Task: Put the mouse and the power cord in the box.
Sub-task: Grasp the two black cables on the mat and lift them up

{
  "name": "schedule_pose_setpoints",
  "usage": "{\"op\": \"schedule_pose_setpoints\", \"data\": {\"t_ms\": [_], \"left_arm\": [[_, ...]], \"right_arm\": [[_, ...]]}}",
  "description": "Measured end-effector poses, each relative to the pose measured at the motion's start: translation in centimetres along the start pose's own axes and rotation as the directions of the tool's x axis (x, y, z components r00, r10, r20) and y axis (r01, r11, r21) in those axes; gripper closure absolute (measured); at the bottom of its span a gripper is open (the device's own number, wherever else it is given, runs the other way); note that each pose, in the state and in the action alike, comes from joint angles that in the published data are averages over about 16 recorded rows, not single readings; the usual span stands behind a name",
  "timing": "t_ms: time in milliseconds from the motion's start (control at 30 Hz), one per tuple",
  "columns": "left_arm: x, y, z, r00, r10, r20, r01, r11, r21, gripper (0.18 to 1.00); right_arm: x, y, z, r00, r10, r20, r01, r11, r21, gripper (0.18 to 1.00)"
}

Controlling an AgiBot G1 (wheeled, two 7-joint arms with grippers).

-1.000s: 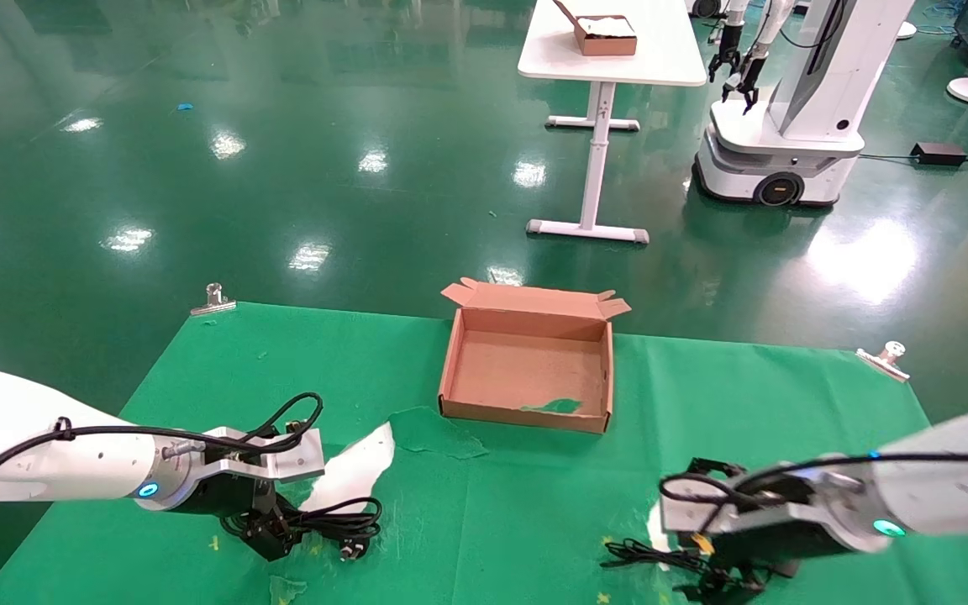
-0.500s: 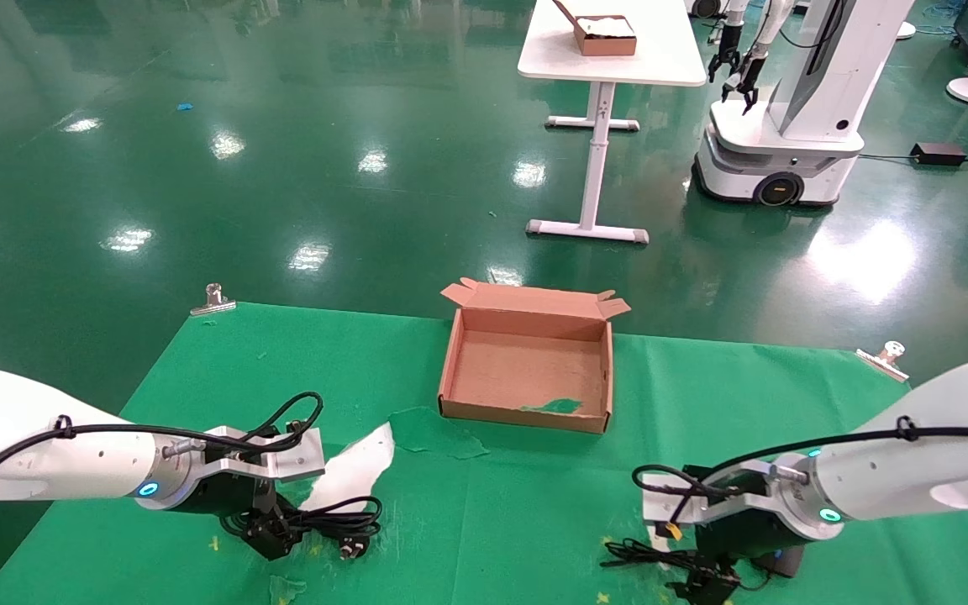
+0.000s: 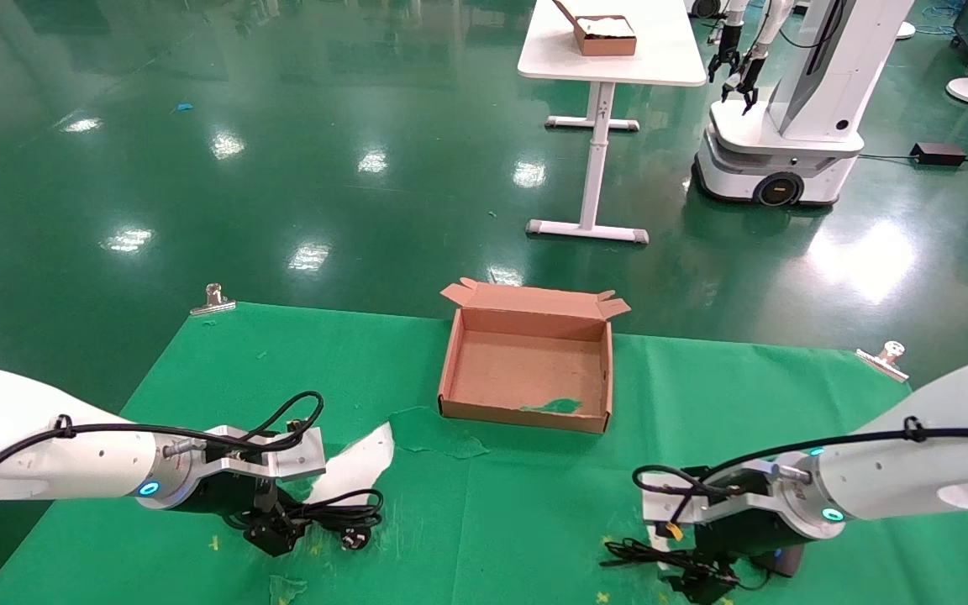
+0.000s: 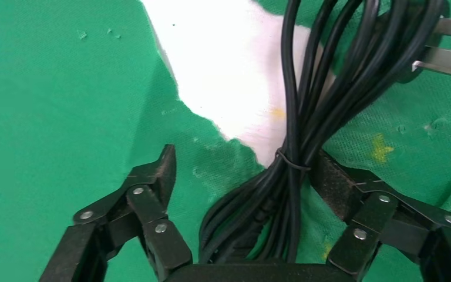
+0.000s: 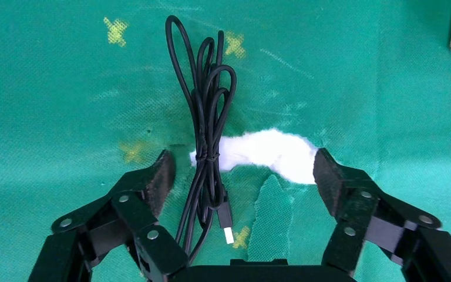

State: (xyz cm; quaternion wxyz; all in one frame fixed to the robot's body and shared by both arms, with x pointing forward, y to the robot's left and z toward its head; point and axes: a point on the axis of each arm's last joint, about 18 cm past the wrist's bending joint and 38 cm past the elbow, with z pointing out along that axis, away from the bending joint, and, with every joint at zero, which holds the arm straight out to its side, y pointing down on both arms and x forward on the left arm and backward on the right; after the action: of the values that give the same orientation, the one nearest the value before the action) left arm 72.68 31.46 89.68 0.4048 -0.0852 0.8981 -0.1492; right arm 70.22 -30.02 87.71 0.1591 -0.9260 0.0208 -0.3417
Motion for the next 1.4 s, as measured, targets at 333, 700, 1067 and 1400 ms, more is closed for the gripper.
{"op": "schedule_pose_setpoints", "data": {"t_ms": [333,700,1067,1400], "left_arm": [[0.0,0.0,0.0,1.0,0.0,0.0,0.0,1.0,0.001,0.536],[0.0,-0.1,-0.1,1.0,0.002,-0.001,-0.002,1.0,0.007,0.779],[-1.8,-3.4,-2.7,0.999,0.03,0.019,-0.033,0.992,0.125,0.903],[-4.2,-13.4,-3.3,0.948,0.236,0.214,-0.289,0.92,0.264,0.918]], "right_arm": [[0.0,-0.1,-0.1,1.0,-0.005,-0.001,0.005,1.0,0.003,0.457],[0.0,-0.1,-0.2,1.0,-0.008,-0.004,0.008,1.0,0.005,0.712],[2.3,0.3,-3.4,0.995,-0.058,-0.08,0.056,0.998,-0.029,0.896],[5.7,1.3,-9.8,0.971,-0.08,-0.227,0.067,0.996,-0.067,0.946]]}}
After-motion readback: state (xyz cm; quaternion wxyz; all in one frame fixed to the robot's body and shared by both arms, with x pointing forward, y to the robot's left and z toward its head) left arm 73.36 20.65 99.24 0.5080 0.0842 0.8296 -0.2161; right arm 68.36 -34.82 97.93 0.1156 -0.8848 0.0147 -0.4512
